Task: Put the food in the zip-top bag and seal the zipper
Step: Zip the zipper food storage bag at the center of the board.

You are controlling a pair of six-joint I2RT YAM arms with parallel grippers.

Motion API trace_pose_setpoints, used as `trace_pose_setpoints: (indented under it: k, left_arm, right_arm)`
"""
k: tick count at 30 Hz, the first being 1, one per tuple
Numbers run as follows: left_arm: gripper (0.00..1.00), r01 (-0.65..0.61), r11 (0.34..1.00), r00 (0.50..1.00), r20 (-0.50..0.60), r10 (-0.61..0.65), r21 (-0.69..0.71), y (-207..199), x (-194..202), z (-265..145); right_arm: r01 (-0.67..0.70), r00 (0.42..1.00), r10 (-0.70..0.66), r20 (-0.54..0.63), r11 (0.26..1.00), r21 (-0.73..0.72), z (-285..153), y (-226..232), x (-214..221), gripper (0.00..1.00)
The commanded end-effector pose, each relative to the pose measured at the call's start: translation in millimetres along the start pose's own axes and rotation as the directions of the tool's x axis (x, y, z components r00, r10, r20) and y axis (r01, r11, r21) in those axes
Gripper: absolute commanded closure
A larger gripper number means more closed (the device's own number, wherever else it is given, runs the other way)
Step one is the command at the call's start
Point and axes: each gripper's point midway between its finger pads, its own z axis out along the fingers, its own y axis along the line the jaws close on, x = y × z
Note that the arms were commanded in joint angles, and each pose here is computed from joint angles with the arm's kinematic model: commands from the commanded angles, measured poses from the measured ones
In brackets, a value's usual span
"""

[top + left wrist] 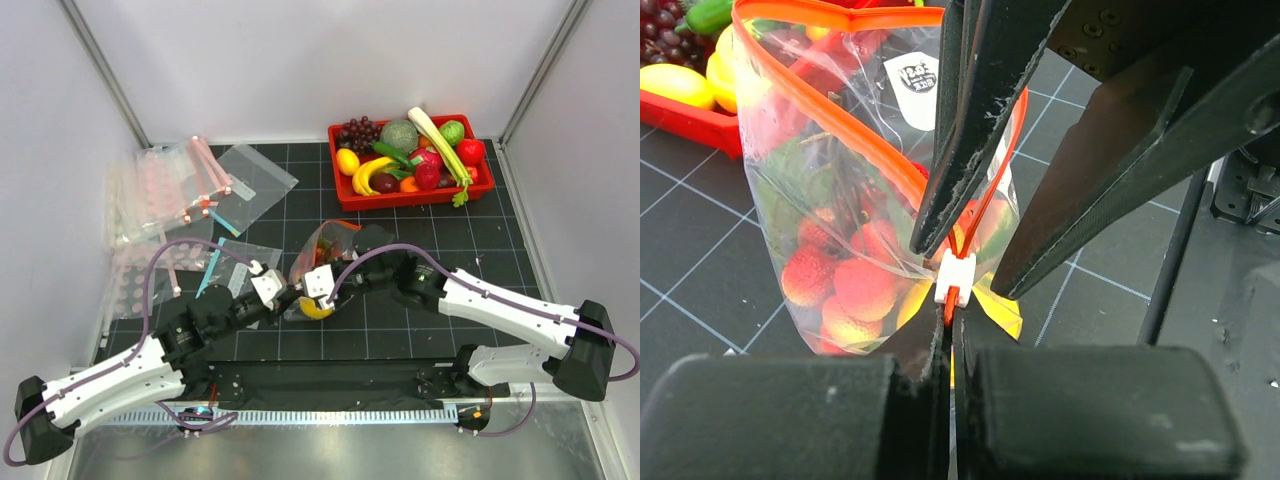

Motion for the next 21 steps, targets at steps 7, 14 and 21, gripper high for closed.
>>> trace_pose_setpoints:
  k: [7,14,21]
  left_arm:
    - [1.0,-0.019,0.999,0.999,0.048,0.017,0.037,-5.2,-13.9,3.0]
    - [1.0,-0.016,1.0,0.998,0.055,0.015,0.013,-1.4,-14.7,0.6]
    - [1.0,0.01,0.996,0.991,0.136,0.001,-0.083,13.9,-25.3,-16.4]
  right_arm:
    - [0.034,0.998,-0.035,0.053,0.999,0.007,-2.2,-7.4,-17.9,0.67]
    - [0.036,0.999,-0.037,0.037,0.999,0.026,-4.9,-10.6,-17.2,0.99]
    - [0.025,1.0,-0.025,0.001,0.997,0.075,-9.4,-14.4,-7.8,0.99]
